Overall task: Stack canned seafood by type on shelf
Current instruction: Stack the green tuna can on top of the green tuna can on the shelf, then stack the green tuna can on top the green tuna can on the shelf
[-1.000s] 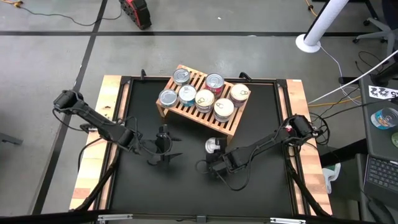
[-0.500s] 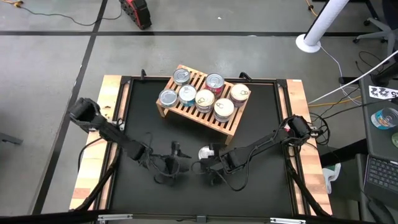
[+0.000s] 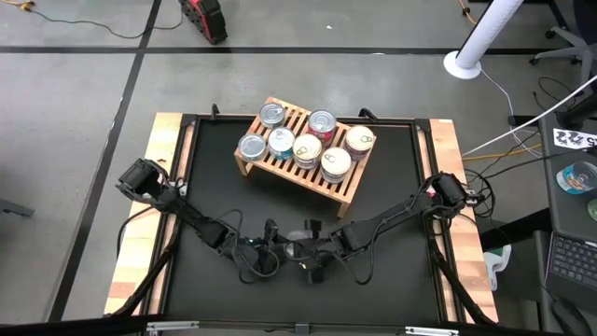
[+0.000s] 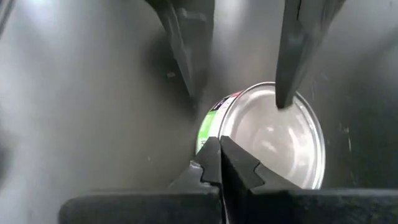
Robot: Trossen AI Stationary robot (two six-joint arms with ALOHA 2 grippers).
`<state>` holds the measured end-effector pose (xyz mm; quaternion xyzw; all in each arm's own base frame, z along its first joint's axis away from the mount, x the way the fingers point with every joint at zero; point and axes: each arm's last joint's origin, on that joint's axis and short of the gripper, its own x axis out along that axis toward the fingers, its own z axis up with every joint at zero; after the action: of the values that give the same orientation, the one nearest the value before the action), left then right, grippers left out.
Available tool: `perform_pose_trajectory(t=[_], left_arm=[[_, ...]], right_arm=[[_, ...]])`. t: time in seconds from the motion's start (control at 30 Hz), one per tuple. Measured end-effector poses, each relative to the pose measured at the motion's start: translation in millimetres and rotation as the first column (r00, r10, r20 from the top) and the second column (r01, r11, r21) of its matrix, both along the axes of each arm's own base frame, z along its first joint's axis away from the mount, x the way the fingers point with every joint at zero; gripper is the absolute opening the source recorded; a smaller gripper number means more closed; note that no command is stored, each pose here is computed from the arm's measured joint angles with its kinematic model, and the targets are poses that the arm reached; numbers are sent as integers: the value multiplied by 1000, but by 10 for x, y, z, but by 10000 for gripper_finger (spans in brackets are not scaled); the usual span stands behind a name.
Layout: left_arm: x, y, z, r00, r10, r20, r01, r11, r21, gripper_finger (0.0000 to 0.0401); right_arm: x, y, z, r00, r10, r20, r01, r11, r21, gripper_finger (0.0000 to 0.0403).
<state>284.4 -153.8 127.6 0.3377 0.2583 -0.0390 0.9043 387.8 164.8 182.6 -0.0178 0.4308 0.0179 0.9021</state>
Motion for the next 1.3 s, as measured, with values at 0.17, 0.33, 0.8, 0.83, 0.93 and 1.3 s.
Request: perform_pose_trajectory(t=[0.17, 0.33, 0.8, 0.83, 0.93, 1.3], left_arm=[[0, 1, -9, 1000, -6, -7, 6, 1000, 25, 262], [-3, 2, -14, 1000, -6, -13, 7, 1000, 29, 262], [-22, -32, -13, 1000, 22, -4, -22, 999, -37, 262], [-22, -32, -13, 1000, 24, -4, -25, 999, -41, 262], [-22, -32, -14, 1000, 24, -4, -24, 999, -41, 262], [-26, -39, -16, 1000, 19, -7, -20, 999, -49, 263]], right_arm=[[43, 19, 39, 998, -1, 58, 0, 1000, 25, 1], [86, 2, 71, 995, -10, 101, 6, 999, 43, 1], [109, -49, 91, 993, -30, 110, 25, 999, 43, 1], [109, -49, 91, 993, -30, 110, 25, 999, 44, 1], [108, -50, 90, 994, -30, 109, 26, 999, 43, 1], [90, -9, 79, 996, 67, 61, -75, 987, 139, 1]])
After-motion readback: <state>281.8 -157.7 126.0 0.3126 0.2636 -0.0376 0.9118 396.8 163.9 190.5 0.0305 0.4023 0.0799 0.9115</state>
